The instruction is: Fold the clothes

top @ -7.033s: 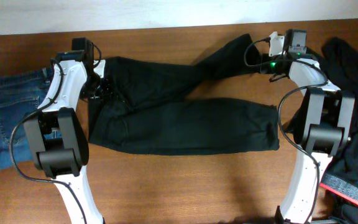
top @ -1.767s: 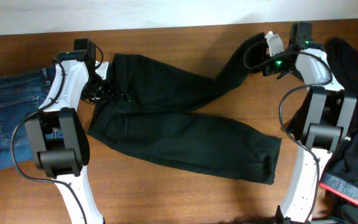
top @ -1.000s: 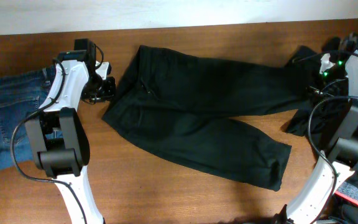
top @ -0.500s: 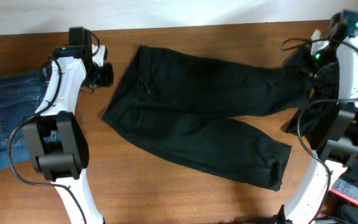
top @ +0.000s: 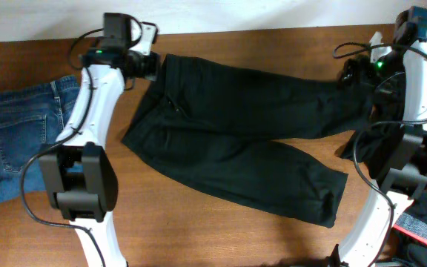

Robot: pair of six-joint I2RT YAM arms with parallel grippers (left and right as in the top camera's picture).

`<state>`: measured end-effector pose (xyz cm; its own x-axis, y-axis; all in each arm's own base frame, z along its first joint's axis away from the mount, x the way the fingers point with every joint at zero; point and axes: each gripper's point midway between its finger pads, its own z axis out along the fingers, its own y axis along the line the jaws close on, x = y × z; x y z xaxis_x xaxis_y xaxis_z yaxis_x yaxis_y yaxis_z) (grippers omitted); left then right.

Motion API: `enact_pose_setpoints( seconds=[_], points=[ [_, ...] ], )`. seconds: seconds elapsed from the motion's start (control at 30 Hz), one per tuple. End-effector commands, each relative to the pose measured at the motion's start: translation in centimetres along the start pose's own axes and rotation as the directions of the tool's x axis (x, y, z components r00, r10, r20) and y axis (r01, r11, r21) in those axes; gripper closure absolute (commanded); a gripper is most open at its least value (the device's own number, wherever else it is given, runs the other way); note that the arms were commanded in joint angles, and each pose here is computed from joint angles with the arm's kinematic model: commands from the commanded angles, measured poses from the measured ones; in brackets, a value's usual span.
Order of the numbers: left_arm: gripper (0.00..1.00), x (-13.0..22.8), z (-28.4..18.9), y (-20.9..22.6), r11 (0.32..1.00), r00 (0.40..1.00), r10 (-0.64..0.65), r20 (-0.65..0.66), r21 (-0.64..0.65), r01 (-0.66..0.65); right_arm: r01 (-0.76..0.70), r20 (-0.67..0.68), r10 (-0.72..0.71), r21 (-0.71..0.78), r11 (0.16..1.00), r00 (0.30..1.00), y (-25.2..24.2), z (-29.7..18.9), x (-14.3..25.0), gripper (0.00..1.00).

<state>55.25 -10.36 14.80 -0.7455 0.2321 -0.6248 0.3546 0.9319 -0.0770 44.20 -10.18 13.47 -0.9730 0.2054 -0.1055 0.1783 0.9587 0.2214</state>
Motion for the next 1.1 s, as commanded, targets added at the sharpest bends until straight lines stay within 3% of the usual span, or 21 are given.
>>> enact_pose_setpoints(
  seconds=[0.0,0.23,0.47,0.73,0.93,1.07],
  points=[
    [0.80,-0.9,0.6,-1.7,0.997,0.997,0.070,0.028,0.032,-0.070,-0.029,-0.021,0.029,0.008,1.000,0.999,0.2,0.5,0.7,0.02],
    [0.83,1.3,5.7,-3.6,0.990,0.992,0.122,-0.023,0.069,-0.120,-0.054,-0.067,0.055,0.025,0.998,0.996,-0.3,1.4,1.8,0.16],
    [0.83,4.2,9.7,-3.0,0.988,0.986,0.141,-0.084,0.070,-0.135,-0.056,-0.083,0.057,0.024,0.998,0.995,-0.2,1.4,2.2,0.16],
    [0.83,6.1,11.2,-2.3,0.991,0.984,0.123,-0.131,0.073,-0.114,-0.049,-0.091,0.051,0.022,0.999,0.995,0.1,1.4,2.3,0.15],
    [0.83,10.0,13.1,-1.9,0.993,0.966,0.102,-0.237,0.088,-0.083,-0.028,-0.102,0.030,0.020,0.999,0.994,1.1,1.6,2.5,0.15],
    [0.83,11.4,13.0,1.4,0.999,0.956,0.008,-0.294,-0.036,-0.020,-0.019,-0.105,0.021,0.019,1.000,0.994,1.5,1.7,2.5,0.15]
  ],
)
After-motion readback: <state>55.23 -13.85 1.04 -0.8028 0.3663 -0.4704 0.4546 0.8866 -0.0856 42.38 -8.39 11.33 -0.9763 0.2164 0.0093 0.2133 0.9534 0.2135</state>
